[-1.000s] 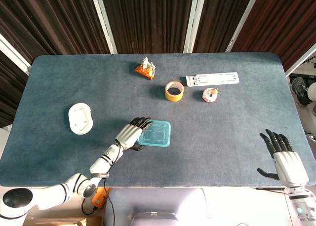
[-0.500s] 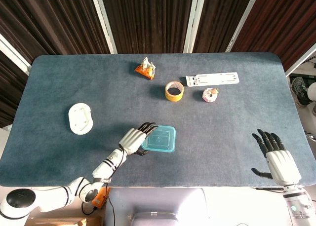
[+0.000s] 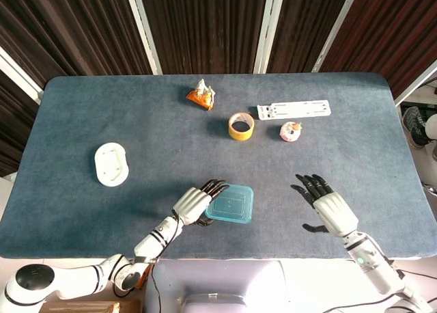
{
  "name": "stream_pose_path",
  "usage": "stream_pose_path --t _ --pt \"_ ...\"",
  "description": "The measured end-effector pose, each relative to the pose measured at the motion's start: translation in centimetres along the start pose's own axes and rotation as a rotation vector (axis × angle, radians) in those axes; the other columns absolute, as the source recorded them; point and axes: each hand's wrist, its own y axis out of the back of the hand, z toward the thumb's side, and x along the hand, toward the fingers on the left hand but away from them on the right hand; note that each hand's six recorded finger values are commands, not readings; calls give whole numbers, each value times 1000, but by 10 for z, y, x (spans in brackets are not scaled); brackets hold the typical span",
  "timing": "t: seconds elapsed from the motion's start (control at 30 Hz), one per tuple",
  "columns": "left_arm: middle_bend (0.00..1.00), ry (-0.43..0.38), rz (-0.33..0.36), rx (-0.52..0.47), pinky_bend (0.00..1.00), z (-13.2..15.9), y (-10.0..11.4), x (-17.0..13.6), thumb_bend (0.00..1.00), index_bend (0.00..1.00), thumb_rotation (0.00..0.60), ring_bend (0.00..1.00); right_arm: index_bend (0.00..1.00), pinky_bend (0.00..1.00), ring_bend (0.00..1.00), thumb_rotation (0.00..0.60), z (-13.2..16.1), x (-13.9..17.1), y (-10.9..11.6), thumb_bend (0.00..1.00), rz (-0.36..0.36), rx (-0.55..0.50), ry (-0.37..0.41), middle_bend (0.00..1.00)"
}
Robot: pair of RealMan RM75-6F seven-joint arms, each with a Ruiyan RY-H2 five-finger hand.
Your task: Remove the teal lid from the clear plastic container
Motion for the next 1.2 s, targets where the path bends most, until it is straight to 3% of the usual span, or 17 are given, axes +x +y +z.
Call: stream_pose_path --t 0.27,0.53,0.8,1.2 --pt "633 -25 -4 -2 640 8 -6 -3 293 0 600 499 504 0 0 600 38 -41 -35 331 14 -66 147 40" --pt "635 -21 -1 -5 642 9 -6 -3 293 0 600 499 541 0 0 600 81 -58 -64 355 55 -138 247 54" --pt "640 -24 4 -6 645 9 -2 -6 295 0 600 500 581 0 0 600 103 -61 -68 438 49 -161 285 73" --pt "651 -40 12 10 646 10 -2 -13 295 0 600 505 590 0 0 600 102 -60 -64 440 34 -143 287 84"
